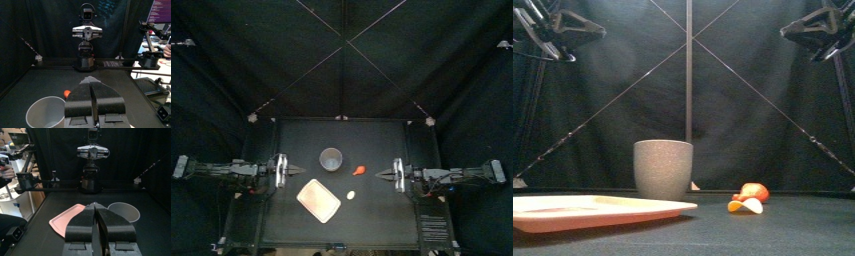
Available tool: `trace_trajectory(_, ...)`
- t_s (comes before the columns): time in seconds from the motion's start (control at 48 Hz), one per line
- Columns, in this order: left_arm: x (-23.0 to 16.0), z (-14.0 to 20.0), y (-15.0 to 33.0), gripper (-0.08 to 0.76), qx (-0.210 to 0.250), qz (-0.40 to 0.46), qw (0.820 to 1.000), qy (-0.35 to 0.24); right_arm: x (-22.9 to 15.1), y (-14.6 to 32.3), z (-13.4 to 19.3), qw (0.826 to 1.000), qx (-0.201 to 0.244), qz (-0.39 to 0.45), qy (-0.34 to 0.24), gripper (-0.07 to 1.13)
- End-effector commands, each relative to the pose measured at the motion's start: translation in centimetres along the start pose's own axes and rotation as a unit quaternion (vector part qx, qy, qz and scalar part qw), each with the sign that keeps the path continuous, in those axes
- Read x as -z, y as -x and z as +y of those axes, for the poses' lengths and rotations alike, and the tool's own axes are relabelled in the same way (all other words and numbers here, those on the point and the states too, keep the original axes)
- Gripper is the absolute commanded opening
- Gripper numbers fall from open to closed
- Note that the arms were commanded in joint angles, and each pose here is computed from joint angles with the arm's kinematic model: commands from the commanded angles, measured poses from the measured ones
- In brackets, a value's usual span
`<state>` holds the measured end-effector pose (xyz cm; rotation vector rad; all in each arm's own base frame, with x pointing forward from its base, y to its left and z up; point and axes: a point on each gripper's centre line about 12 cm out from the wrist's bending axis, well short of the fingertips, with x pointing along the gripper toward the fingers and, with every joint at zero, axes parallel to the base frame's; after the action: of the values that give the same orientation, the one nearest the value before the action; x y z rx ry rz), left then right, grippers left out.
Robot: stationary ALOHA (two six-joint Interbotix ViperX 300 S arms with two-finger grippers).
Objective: Pick the drumstick then place it on the pink plate
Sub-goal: Pick the drumstick
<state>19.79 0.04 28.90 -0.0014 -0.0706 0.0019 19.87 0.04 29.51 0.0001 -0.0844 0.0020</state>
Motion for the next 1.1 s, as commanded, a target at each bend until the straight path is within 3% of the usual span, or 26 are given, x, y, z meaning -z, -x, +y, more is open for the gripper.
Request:
trace_trajectory(0.021,-0.5,0.0,-0.4,0.055,-0.003,0.000,1.000,0.016,0.8,-0.6,-0.3,1.000,0.006,0.022,0.004,0.05)
trace_trajectory(0.188,-0.4,0.1,-0.4,0.061,-0.005,0.006,1.000,0.014,3.0,-1.9,-1.7,0.994,0.037,0.101,0.007,0.05)
trace_trajectory(0.5,0.4,0.6,-0.4,0.064,-0.017,0.024,1.000,0.010,6.8,-5.9,-3.9,0.958,0.053,0.274,0.060,0.09)
trace_trajectory(0.646,0.4,0.7,-0.3,0.064,-0.018,0.024,0.999,0.010,7.7,-8.0,-4.2,0.948,0.044,0.306,0.080,0.33)
trace_trajectory(0.812,0.6,0.8,-0.3,0.064,-0.023,0.027,0.999,0.010,7.7,-9.7,-4.5,0.944,0.044,0.315,0.082,0.86)
trace_trajectory(0.896,0.8,0.9,-0.3,0.066,-0.025,0.028,0.999,0.010,7.5,-10.1,-4.6,0.945,0.048,0.315,0.072,1.06)
trace_trajectory(1.104,0.7,1.2,-0.2,0.068,-0.031,0.027,0.999,0.010,7.5,-10.5,-4.8,0.944,0.052,0.319,0.069,1.03)
